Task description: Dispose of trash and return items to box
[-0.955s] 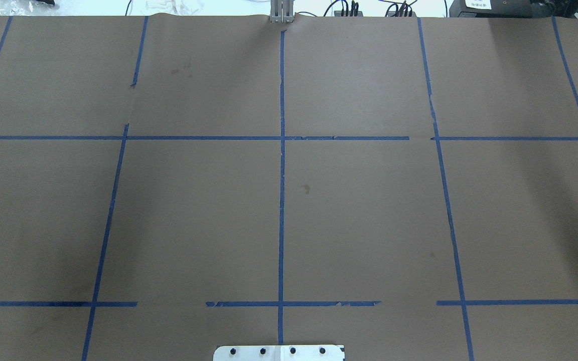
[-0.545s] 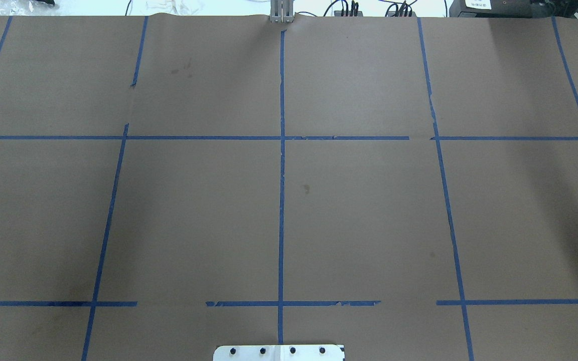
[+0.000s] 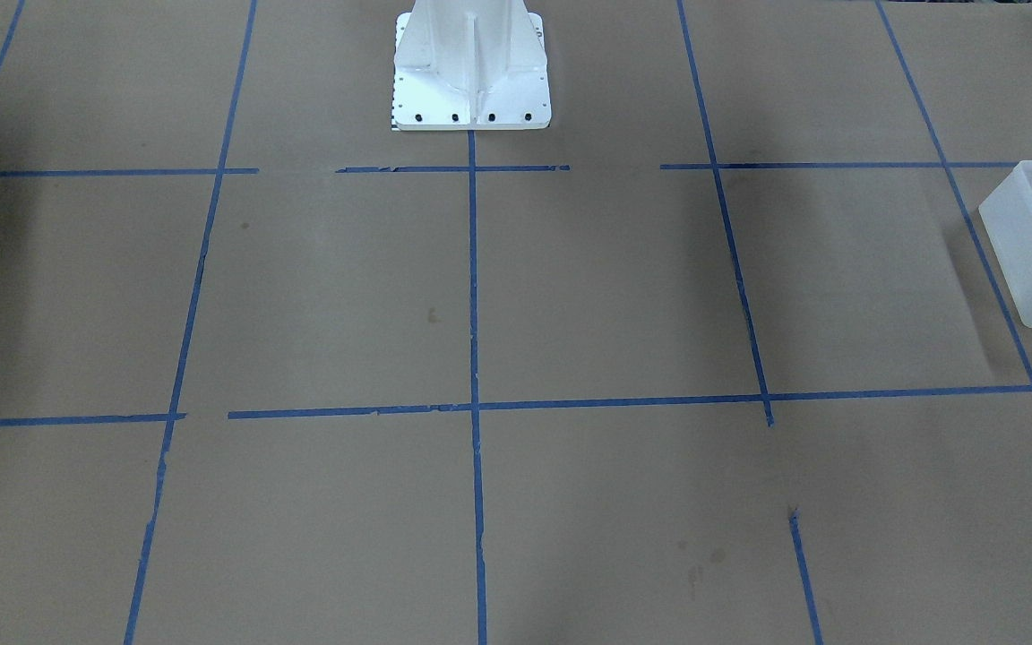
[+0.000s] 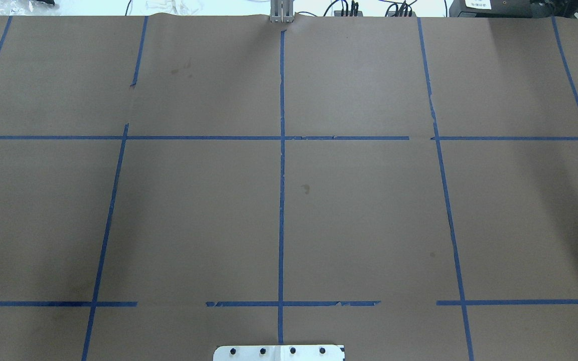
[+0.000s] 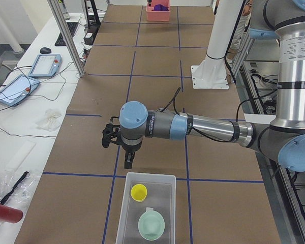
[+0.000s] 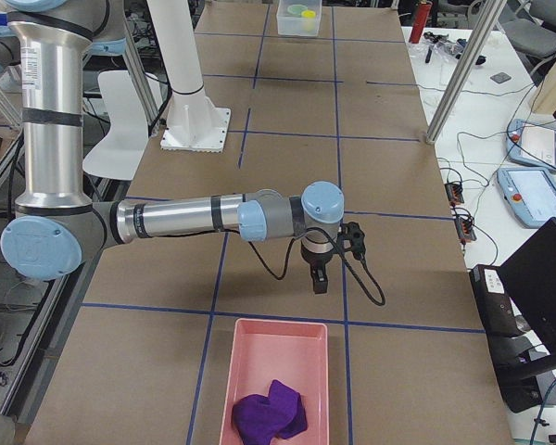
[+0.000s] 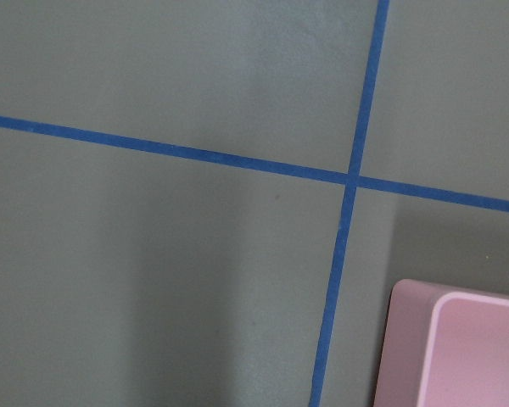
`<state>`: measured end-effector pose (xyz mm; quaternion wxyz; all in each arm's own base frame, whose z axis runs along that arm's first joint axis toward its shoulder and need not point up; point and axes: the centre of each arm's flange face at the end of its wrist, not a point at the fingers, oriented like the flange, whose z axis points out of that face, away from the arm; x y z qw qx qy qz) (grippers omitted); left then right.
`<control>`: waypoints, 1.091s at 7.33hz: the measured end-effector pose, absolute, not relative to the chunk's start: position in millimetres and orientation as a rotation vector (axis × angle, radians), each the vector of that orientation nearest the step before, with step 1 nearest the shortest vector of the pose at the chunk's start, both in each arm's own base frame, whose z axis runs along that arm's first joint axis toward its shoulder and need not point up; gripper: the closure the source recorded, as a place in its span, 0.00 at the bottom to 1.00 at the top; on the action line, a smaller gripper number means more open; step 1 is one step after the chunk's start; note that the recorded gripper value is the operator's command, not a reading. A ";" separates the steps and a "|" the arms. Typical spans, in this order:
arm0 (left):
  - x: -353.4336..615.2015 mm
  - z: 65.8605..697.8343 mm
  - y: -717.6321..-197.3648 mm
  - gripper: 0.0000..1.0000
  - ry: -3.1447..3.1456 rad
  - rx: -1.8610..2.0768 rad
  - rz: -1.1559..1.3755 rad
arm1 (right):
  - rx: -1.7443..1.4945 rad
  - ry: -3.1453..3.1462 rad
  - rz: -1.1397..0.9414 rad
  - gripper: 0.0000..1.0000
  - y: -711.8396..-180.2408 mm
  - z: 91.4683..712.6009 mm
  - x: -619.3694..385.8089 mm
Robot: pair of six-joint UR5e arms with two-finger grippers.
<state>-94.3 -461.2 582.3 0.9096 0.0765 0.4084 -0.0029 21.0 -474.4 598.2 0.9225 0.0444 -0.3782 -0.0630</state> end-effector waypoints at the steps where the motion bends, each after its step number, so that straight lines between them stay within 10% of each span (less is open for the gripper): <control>1: -88.2 583.4 -462.4 0.00 0.842 0.151 0.005 | 0.072 -0.777 -0.121 0.00 -471.6 607.8 21.2; 8: -44.9 602.0 -469.9 0.00 0.857 0.080 0.077 | 0.052 -0.775 -0.112 0.00 -468.8 618.6 21.4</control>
